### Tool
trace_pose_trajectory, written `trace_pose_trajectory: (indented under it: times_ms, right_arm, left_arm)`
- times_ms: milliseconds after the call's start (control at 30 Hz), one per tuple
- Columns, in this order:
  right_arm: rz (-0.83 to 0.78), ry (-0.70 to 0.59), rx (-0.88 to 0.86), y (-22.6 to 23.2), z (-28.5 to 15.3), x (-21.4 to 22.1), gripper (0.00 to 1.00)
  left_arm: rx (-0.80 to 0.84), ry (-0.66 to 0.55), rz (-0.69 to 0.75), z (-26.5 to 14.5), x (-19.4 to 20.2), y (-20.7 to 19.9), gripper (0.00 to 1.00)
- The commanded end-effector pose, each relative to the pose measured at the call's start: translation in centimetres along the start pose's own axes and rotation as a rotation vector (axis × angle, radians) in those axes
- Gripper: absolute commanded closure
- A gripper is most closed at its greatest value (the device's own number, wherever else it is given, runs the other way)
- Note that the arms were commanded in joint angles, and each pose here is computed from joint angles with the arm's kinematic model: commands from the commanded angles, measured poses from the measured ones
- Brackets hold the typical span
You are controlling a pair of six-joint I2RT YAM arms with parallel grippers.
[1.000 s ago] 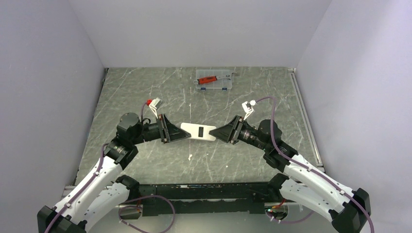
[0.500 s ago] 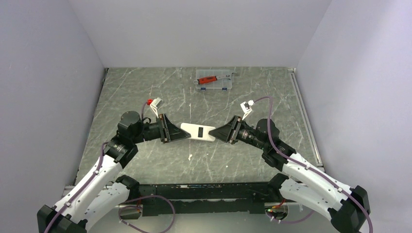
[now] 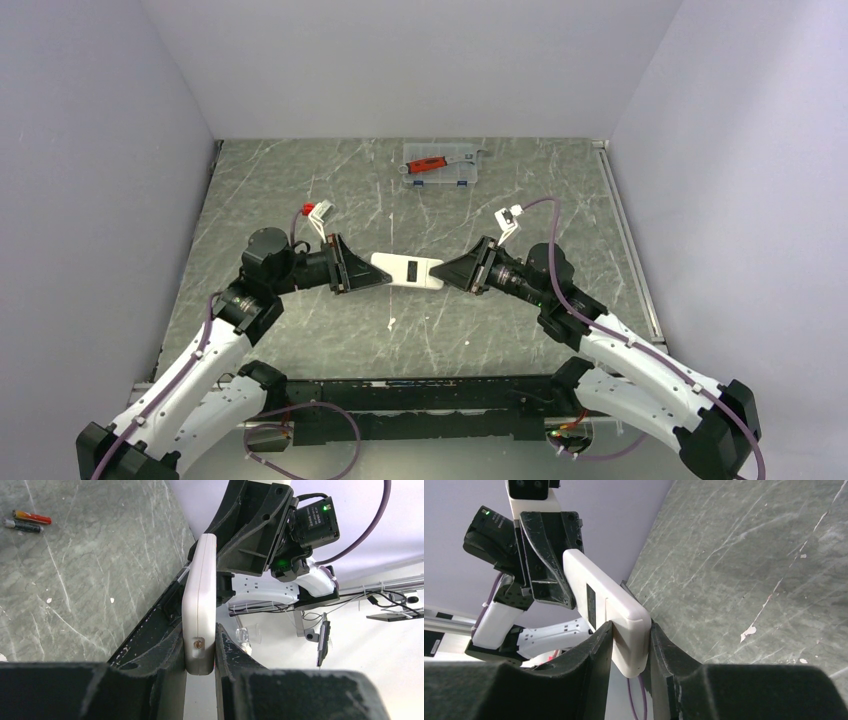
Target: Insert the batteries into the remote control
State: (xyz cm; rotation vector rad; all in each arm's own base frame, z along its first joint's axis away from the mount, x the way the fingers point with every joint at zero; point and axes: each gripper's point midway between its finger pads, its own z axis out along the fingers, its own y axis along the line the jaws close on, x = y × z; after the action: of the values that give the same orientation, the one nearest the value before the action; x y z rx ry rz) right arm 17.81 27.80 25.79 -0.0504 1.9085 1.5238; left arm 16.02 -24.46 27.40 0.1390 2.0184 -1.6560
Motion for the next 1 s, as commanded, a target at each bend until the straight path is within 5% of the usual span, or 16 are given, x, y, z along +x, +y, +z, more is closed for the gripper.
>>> trace_pose_trajectory:
  times_ms: [0, 367, 733, 967]
  right_arm:
    - [-0.058, -0.030, -0.141, 3.7, -0.2, -1.1, 0.96]
    - [-0.074, -0.052, -0.111, 3.3, -0.9, -1.3, 1.00]
    - [-0.071, -0.054, -0.081, 2.6, -1.4, -1.0, 0.72]
    - [-0.073, -0.053, -0.067, 2.4, -1.6, -0.9, 0.65]
  left_arm:
    - [0.023, 0.014, 0.029, 0.0, -0.1, -1.0, 1.00]
    - [0.007, 0.005, 0.030, 0.0, -0.3, -0.8, 1.00]
    - [0.017, -0.007, 0.015, 0.3, -0.6, -0.8, 1.00]
    - [0.014, -0.013, 0.020, 0.3, -0.9, -0.9, 1.00]
